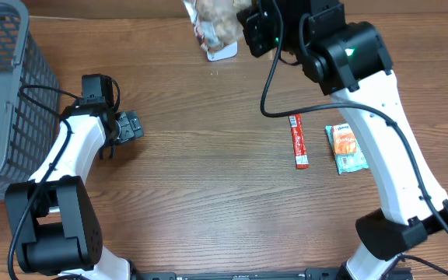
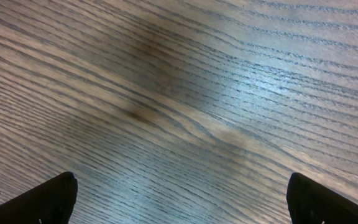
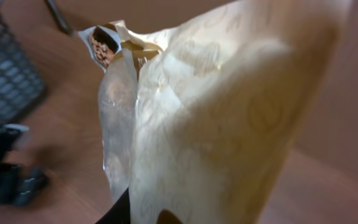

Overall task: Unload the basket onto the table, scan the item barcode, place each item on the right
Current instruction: 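Lift the Pantree bag with the right gripper up to the white scanner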

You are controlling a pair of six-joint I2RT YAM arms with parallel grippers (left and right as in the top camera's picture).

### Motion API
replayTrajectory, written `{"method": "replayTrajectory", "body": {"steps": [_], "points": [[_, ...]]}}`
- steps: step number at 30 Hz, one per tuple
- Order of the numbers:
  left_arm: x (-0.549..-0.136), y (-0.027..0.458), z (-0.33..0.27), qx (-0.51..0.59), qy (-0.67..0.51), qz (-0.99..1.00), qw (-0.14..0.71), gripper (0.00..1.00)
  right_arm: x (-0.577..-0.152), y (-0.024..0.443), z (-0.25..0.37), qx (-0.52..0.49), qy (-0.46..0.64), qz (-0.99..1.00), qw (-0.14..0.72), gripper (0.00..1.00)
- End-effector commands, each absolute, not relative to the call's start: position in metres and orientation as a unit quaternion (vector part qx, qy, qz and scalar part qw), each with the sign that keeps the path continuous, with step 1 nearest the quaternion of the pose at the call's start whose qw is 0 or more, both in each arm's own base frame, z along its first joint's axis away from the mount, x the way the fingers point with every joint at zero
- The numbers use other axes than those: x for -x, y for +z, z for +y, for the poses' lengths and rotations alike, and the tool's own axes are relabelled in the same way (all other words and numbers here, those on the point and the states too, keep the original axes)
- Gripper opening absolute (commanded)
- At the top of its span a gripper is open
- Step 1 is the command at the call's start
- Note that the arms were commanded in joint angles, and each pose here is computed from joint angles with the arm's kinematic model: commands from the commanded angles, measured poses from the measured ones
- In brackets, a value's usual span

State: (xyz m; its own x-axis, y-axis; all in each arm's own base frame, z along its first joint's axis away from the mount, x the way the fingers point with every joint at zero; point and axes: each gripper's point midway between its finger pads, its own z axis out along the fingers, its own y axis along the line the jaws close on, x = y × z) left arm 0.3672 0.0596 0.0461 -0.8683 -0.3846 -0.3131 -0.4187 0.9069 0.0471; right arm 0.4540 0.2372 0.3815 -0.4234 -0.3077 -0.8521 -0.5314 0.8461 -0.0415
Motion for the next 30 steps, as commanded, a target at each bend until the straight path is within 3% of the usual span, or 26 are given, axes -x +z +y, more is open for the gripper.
{"method": "replayTrajectory", "body": {"steps": [1, 7, 17, 30], "points": [[-0.372, 0.053, 0.061, 0.199, 0.062, 0.965, 0.161, 1.00, -0.479, 0.366, 0.244, 0.312, 0.053, 0.812, 0.490, 0.03], [-0.372, 0.053, 0.061, 0.199, 0.062, 0.965, 0.161, 1.00, -0.532, 0.333, 0.245, 0.327, -0.061, 0.794, 0.509, 0.03], [-0.372, 0.053, 0.061, 0.199, 0.062, 0.965, 0.160, 1.00, -0.604, 0.284, 0.251, 0.266, -0.136, 0.776, 0.555, 0.04], [-0.372, 0.053, 0.061, 0.199, 0.062, 0.965, 0.160, 1.00, -0.643, 0.249, 0.249, 0.224, -0.194, 0.750, 0.592, 0.04]]}}
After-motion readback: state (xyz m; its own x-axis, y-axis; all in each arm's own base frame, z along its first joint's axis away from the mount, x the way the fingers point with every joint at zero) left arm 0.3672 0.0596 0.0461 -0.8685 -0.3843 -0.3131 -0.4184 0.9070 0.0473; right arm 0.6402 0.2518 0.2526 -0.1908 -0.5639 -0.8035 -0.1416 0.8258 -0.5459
